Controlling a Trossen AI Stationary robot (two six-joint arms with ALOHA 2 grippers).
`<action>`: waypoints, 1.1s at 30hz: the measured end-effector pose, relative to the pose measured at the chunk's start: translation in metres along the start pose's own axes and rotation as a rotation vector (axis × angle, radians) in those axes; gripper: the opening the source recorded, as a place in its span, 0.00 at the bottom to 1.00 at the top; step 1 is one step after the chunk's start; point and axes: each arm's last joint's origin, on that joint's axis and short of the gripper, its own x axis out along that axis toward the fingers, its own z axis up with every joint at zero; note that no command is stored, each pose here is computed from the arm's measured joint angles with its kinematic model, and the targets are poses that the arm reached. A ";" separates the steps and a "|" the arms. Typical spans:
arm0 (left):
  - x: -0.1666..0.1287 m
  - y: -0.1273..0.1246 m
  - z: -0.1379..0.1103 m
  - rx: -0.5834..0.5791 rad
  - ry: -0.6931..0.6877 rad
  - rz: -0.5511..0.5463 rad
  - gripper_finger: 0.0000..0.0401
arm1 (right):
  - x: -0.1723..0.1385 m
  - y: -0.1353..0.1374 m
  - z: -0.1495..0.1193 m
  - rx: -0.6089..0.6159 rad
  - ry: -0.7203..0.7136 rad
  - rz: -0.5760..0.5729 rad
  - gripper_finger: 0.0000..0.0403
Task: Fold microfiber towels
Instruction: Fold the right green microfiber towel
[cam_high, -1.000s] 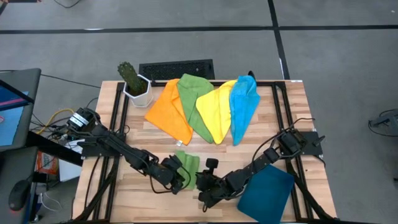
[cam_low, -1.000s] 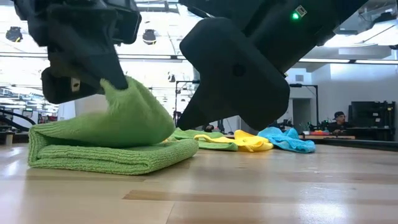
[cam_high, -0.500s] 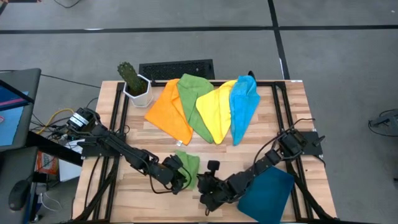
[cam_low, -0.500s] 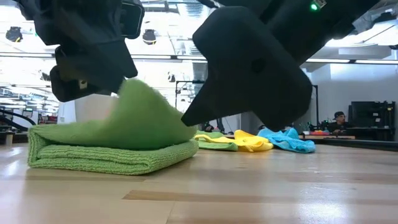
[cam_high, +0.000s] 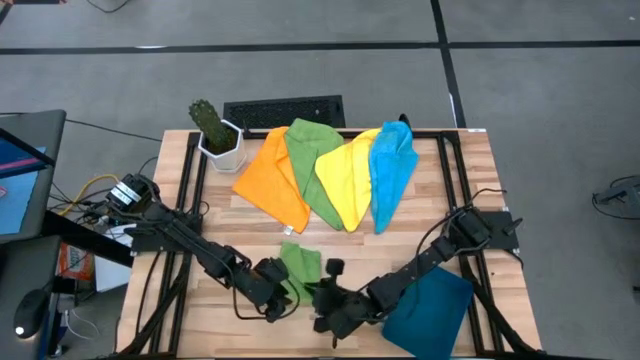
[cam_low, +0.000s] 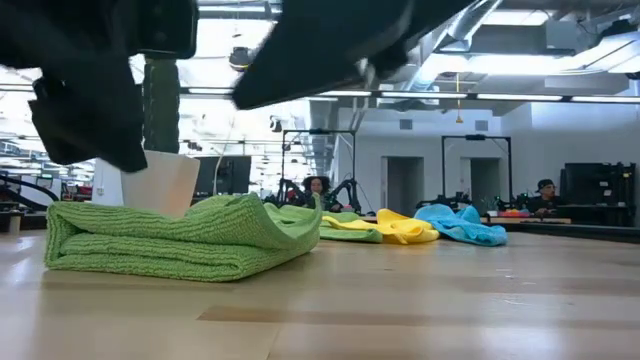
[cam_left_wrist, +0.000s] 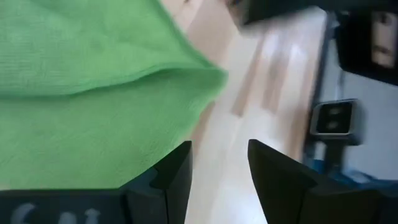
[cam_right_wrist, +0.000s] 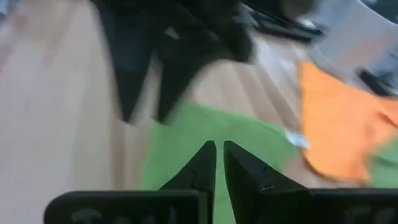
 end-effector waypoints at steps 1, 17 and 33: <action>0.000 0.001 -0.002 0.008 -0.006 0.027 0.37 | 0.006 0.001 -0.001 -0.007 -0.012 0.022 0.14; -0.001 0.023 -0.016 0.100 -0.054 0.240 0.34 | 0.051 -0.024 -0.006 0.073 -0.003 0.139 0.14; 0.003 0.047 -0.030 0.054 -0.034 0.267 0.25 | 0.061 -0.037 -0.005 0.063 0.003 0.106 0.14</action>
